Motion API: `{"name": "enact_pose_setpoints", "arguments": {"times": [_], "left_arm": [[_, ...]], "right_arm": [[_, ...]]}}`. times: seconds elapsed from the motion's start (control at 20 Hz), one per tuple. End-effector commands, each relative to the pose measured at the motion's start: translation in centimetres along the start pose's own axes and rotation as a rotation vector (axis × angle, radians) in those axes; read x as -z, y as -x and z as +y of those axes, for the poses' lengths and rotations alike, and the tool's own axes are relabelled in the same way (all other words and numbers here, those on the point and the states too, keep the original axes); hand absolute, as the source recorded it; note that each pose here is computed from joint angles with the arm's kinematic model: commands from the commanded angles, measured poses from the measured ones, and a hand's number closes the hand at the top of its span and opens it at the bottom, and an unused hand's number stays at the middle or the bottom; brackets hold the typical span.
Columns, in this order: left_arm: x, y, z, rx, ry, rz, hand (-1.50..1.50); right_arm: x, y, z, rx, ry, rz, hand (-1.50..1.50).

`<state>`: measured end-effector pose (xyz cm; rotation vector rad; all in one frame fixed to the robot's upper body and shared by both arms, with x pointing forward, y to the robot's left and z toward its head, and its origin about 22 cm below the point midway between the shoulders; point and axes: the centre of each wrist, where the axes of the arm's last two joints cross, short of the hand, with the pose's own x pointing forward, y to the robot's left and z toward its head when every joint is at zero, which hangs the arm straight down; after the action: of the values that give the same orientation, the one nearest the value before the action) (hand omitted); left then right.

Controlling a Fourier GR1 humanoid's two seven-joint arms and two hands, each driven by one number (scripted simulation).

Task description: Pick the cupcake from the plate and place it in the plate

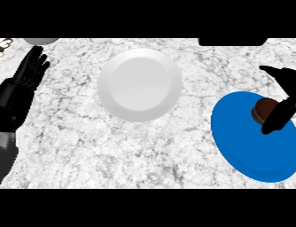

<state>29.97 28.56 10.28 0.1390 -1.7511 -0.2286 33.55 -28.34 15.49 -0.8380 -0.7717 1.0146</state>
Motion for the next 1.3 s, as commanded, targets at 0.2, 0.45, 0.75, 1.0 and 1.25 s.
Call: {"name": "enact_pose_setpoints", "arguments": {"times": [0.2,0.45,0.75,1.0,1.25], "left_arm": [[-1.6,0.3,0.0,-0.001,0.003,-0.003,0.00],[-1.6,0.1,-0.9,-0.001,-0.007,0.004,0.00],[1.0,-0.2,0.1,0.015,-0.003,0.009,0.00],[-0.6,0.1,-1.4,0.006,0.004,0.003,0.00],[-0.4,1.0,-0.7,0.000,0.010,0.004,0.00]], "right_arm": [[1.9,1.6,1.6,-0.093,-0.064,0.133,-1.50],[3.0,3.1,3.0,-0.056,-0.058,0.160,-1.50],[5.5,5.2,4.4,-0.048,-0.104,0.134,-1.50],[6.8,4.0,6.2,-0.071,-0.139,0.167,-1.50],[7.3,6.1,7.1,-0.138,-0.138,0.213,-1.50]]}}
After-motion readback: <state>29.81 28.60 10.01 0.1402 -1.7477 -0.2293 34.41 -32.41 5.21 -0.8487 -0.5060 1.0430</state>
